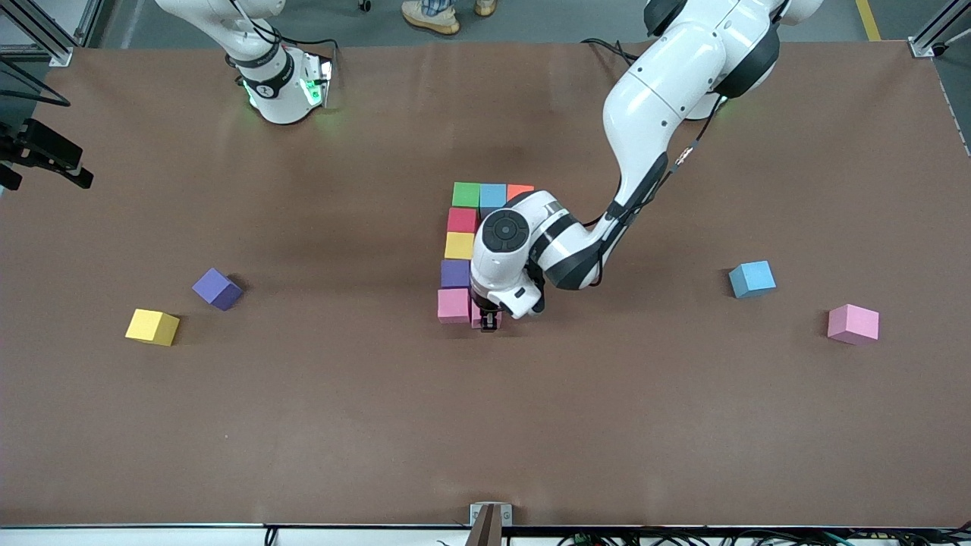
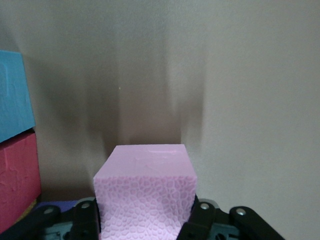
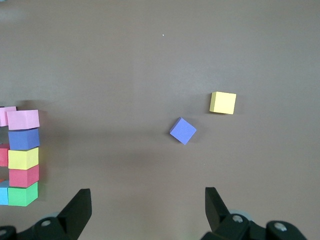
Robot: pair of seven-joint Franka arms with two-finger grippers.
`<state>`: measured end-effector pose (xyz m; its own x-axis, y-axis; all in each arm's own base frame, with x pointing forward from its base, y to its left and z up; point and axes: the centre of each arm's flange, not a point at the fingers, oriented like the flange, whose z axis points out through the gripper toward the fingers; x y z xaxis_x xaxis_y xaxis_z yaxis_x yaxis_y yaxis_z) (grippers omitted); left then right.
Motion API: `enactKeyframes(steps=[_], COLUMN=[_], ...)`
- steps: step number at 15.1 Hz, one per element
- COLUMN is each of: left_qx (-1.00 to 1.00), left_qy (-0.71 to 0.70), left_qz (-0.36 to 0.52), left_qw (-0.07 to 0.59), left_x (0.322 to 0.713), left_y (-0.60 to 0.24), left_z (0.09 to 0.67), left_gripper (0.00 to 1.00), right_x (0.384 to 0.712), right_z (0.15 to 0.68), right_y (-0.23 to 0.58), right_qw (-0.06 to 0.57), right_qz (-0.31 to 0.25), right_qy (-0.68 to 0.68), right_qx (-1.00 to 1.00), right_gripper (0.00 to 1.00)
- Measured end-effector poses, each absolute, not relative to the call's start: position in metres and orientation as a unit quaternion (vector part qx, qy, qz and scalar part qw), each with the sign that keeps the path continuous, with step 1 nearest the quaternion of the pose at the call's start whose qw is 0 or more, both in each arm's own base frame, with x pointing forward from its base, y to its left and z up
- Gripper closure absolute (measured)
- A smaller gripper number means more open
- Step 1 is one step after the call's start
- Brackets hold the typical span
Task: Arrange 11 blocks into digit 3
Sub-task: 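Lower the pink cube beside the bottom pink cube with the left gripper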
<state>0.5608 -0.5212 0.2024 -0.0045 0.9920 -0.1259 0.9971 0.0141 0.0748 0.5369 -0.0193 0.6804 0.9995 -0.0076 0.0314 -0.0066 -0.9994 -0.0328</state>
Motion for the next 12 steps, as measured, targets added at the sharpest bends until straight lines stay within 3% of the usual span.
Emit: enactKeyframes(steps=[11, 12], left_qx=[0.703, 0.706], left_qy=[0.707, 0.705], left_qz=[-0.018, -0.018], left_qw=[0.070, 0.069], left_x=[0.5592, 0.5586], left_y=[-0.5231, -0.5235], left_z=[0.1986, 0.1980], left_gripper=[0.44, 0.41], right_x=[0.5369, 0.5369], right_z=[0.6804, 0.6804], right_y=[-0.0193, -0.0193], right_qw=[0.016, 0.016], right_qz=[-0.016, -0.016], right_qy=[0.004, 0.004], right_qx=[-1.000, -1.000], right_gripper=[0.00, 0.00])
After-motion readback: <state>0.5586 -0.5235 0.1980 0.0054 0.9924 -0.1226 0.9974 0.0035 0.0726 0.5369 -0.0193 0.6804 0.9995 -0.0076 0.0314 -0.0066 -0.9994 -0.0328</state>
